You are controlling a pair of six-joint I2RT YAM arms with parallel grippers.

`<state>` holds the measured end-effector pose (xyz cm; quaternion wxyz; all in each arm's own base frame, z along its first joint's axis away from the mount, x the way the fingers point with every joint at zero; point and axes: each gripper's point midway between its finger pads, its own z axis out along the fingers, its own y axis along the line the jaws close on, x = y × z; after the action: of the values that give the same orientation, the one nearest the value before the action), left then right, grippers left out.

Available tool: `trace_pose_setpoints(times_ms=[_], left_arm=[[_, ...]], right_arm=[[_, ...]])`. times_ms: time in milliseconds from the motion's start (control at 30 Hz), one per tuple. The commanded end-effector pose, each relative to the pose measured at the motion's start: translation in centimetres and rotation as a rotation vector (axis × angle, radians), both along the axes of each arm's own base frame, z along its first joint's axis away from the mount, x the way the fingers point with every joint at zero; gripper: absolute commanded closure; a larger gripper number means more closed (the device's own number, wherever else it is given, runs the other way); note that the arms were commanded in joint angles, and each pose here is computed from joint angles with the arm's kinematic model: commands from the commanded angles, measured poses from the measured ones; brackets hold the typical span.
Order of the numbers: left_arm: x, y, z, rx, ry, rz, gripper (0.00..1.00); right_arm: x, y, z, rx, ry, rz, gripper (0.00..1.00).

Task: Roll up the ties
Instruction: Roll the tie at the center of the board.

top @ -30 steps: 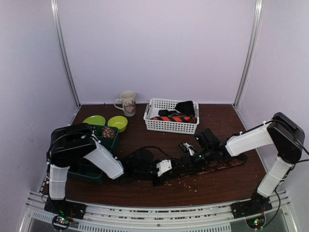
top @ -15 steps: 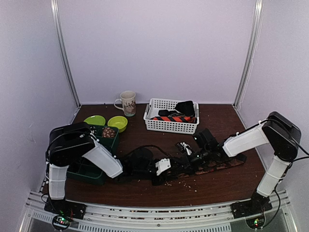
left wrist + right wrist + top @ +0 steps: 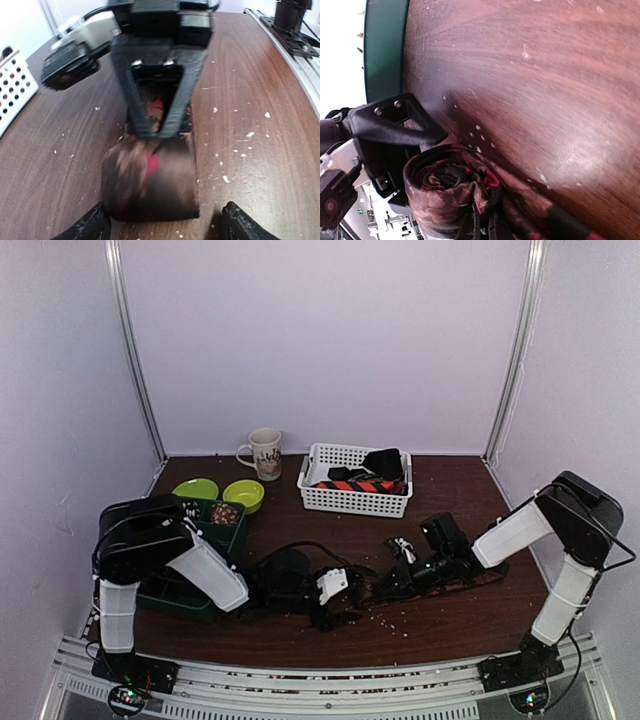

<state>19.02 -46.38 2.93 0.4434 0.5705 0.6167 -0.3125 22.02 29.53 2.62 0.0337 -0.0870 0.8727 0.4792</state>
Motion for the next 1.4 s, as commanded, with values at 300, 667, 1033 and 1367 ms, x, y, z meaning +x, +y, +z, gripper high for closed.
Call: trace_pose_setpoints(times_ms=[300,667,1033,1367], left_arm=[[1.4,-4.0,1.9,-0.17,0.058,0.032,0.27],[-0.6,0.2,-3.0,0.014,0.089,-0.016,0.82],[-0.9,1.9,-4.6,0.112,0.051,-0.055,0.84],[-0.7,1.7,-4.4,0.104,0.062,-0.045,0.84]], right_arm=[[-1.2,-2.9,-4.0,-0.176,0.065,-0.049,1.0],[0.8,-3.4,2.8,-0.189,-0.22,-0.01,0.57],[3.4,-6.2,2.1,-0.511,-0.254,0.027,0.48],[0.1,-6.6,-0.4,-0.504,-0.116,0.102,0.69]])
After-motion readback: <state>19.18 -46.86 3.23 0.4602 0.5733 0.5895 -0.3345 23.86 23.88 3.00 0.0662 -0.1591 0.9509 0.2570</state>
